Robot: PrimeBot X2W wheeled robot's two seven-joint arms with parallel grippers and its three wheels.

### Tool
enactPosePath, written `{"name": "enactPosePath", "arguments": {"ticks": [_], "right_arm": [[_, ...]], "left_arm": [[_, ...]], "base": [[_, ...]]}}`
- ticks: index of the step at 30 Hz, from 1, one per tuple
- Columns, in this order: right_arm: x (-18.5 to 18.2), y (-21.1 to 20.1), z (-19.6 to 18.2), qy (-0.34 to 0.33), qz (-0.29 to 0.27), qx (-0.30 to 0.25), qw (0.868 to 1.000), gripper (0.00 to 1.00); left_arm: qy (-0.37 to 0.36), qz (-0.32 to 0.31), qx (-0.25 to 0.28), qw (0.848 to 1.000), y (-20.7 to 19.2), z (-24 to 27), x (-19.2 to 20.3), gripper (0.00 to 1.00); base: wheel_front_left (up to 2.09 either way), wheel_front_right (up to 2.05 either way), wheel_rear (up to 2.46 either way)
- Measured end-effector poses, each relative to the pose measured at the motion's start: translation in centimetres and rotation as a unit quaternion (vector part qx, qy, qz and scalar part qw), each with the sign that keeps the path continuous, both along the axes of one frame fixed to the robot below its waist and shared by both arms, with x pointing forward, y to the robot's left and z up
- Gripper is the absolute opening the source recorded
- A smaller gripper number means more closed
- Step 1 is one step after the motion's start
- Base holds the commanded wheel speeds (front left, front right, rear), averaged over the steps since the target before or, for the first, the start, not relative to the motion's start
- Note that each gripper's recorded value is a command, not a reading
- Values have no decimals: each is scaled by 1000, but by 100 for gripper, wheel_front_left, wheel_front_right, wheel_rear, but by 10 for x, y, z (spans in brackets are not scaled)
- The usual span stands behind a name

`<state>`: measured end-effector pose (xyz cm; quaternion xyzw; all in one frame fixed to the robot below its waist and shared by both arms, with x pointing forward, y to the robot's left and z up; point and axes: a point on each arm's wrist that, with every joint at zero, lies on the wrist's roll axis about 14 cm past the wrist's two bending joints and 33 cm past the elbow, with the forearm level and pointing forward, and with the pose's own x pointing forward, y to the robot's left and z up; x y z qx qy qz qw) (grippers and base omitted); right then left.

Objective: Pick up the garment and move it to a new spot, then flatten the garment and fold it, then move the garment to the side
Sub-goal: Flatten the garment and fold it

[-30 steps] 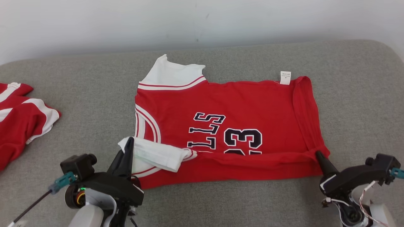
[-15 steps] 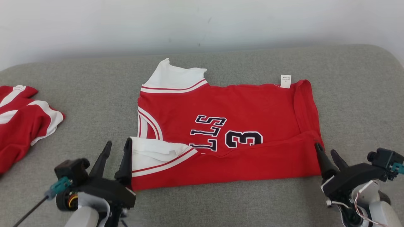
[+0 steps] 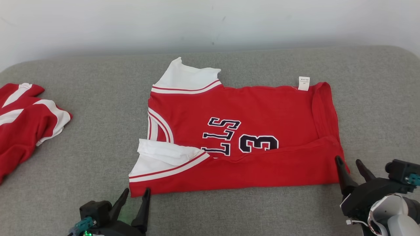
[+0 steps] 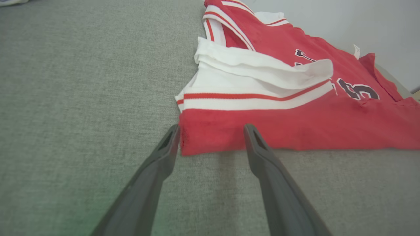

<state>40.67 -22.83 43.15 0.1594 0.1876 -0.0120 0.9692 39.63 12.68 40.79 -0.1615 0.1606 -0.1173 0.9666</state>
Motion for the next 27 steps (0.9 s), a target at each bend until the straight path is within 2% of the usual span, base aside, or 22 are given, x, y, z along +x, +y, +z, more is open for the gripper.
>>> {"name": "enactPosePath", "arguments": {"ticks": [12,13,14,15,16,17,27], "right_arm": [[1,1,-43,63,30,-59,996,100],[1,1,-46,69,31,-60,995,93],[0,2,-49,73,31,-60,995,35],[0,2,-50,74,32,-60,995,4],[1,3,-51,74,32,-60,995,0],[2,4,-51,72,33,-61,995,0],[3,25,-33,34,51,-41,997,0]], "left_arm": [[20,-2,35,999,7,-16,14,100],[23,-2,35,999,6,-18,14,100],[26,-4,34,999,5,-20,14,100],[30,-4,33,999,4,-21,14,92],[31,-3,31,999,3,-21,14,31],[32,-3,31,999,3,-22,14,0],[4,31,23,999,24,-4,12,0]], "base": [[0,0,0],[0,0,0],[0,0,0],[0,0,0],[0,0,0],[0,0,0],[0,0,0]]}}
